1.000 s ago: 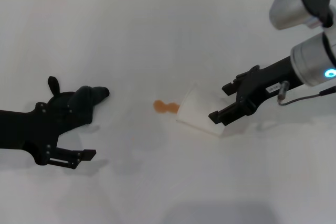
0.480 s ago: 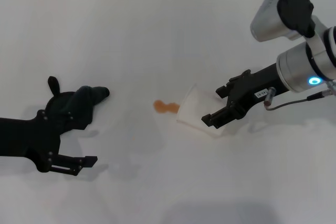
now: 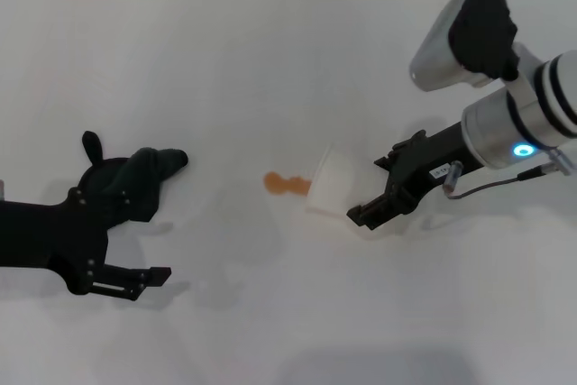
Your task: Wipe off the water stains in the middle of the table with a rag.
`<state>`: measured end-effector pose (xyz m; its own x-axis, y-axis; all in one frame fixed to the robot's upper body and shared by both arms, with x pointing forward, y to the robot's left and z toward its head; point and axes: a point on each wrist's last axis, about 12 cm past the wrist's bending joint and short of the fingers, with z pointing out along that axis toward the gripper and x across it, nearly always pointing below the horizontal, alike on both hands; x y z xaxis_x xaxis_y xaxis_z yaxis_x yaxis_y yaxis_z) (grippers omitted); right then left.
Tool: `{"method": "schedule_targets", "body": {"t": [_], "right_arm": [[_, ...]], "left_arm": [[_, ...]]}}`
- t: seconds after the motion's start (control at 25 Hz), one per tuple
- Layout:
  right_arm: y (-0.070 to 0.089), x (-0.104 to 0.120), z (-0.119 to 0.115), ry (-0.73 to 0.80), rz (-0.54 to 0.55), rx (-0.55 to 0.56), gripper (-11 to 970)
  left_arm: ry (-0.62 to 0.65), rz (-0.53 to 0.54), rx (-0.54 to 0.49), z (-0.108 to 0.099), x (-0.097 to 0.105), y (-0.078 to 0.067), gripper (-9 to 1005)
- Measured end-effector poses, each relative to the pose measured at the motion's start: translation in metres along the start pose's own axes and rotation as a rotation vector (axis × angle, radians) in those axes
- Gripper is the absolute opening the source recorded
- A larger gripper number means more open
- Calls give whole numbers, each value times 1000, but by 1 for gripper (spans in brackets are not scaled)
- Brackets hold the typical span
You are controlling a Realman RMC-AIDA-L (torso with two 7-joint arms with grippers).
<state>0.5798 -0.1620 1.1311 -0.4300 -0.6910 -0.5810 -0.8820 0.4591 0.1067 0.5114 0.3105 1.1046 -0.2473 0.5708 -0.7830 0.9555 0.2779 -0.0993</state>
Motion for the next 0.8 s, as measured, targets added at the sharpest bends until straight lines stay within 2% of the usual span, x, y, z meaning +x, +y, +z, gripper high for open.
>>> {"method": "schedule_targets", "body": {"t": [0.32,0.8], "right_arm": [[5,-5,11,8,-50,12,829],[7,-7,14,13,-81,19,804]], "left_arm": [[2,0,-10,1,0,1,879],[0,-1,-17,0,0,2,878]]}}
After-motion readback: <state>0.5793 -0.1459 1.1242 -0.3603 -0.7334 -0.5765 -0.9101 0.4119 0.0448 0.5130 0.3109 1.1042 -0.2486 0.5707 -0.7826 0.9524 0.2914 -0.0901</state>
